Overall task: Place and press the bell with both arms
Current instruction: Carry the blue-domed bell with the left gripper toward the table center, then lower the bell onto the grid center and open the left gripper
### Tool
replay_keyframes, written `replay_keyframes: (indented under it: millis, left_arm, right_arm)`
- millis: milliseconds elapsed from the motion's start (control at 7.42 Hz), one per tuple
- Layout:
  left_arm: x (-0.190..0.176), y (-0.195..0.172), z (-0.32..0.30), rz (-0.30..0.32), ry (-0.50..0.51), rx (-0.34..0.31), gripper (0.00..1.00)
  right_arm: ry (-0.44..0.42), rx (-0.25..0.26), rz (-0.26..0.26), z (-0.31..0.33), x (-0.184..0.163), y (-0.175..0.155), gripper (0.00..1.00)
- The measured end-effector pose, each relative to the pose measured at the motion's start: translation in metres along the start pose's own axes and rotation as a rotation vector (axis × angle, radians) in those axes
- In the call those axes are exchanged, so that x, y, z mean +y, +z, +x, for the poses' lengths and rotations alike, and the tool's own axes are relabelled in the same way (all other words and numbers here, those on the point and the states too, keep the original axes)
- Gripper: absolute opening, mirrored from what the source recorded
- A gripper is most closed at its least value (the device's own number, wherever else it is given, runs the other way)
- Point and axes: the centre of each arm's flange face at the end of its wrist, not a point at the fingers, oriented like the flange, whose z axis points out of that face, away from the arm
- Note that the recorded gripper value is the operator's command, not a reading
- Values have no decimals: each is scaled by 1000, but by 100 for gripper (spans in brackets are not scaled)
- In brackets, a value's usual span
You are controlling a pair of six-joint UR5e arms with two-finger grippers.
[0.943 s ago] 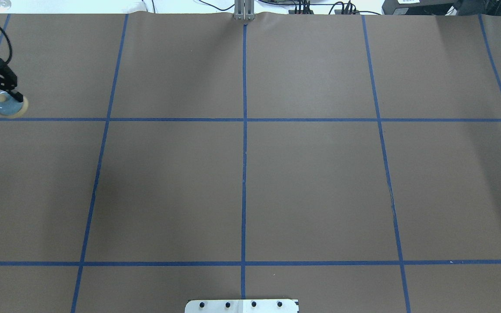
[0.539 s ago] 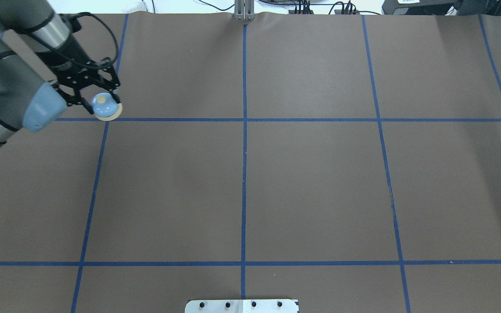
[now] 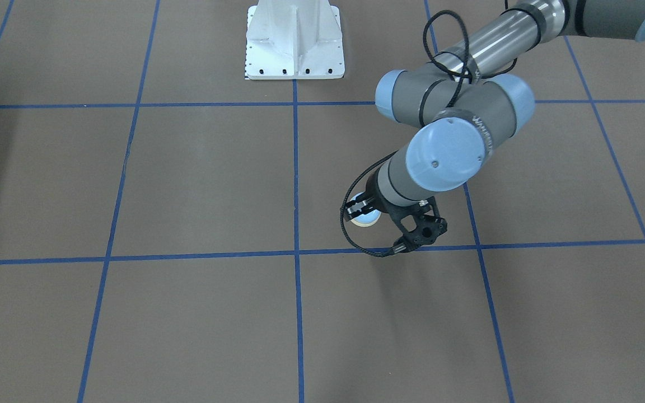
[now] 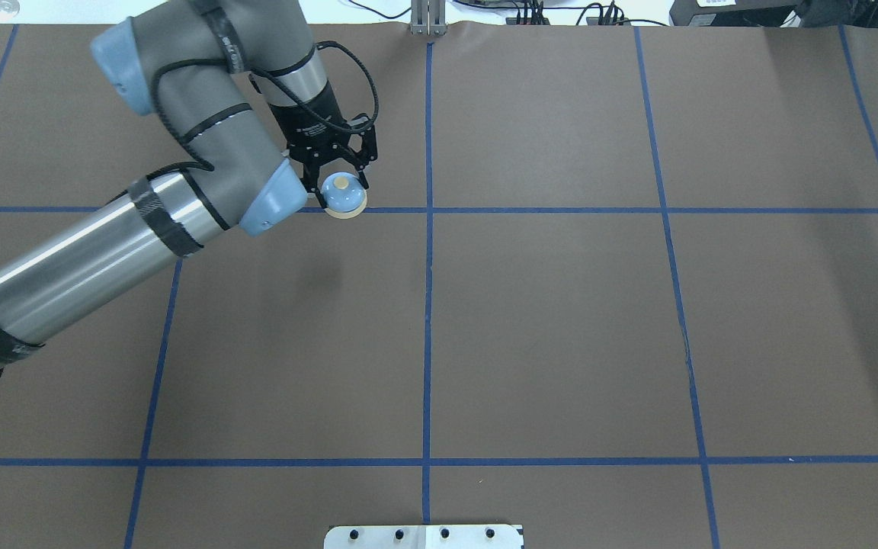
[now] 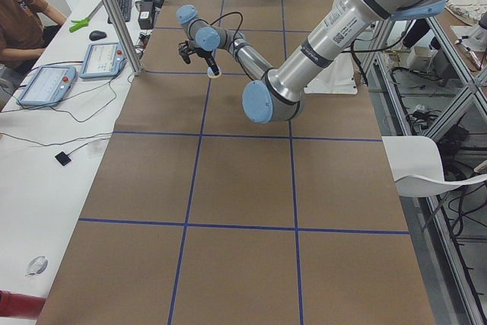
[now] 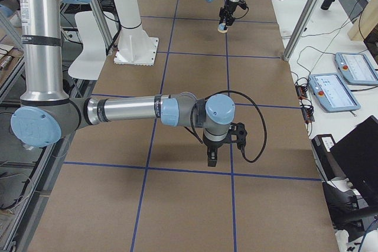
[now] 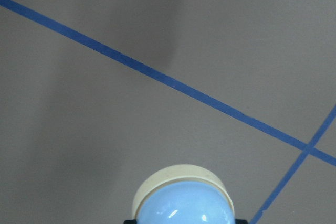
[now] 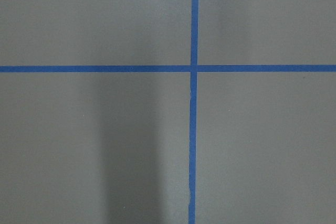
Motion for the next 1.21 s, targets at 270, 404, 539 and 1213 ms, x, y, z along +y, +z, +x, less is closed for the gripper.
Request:
replay_keyframes:
  millis: [270, 404, 539, 1213]
  left_arm:
    - [18, 32, 39, 14, 16, 7, 33]
    - [28, 46, 47, 26, 35, 11, 33]
    - [33, 55, 51, 32, 53, 19, 33]
    - [35, 72, 69, 54, 92, 60, 32]
  right_arm:
    - [-1, 2, 1, -1, 0, -1, 100]
    - [0, 2, 2, -1, 0, -1, 100]
    - [1, 1, 2, -1, 0, -1, 100]
    - [0, 3, 3, -1, -1, -2, 100]
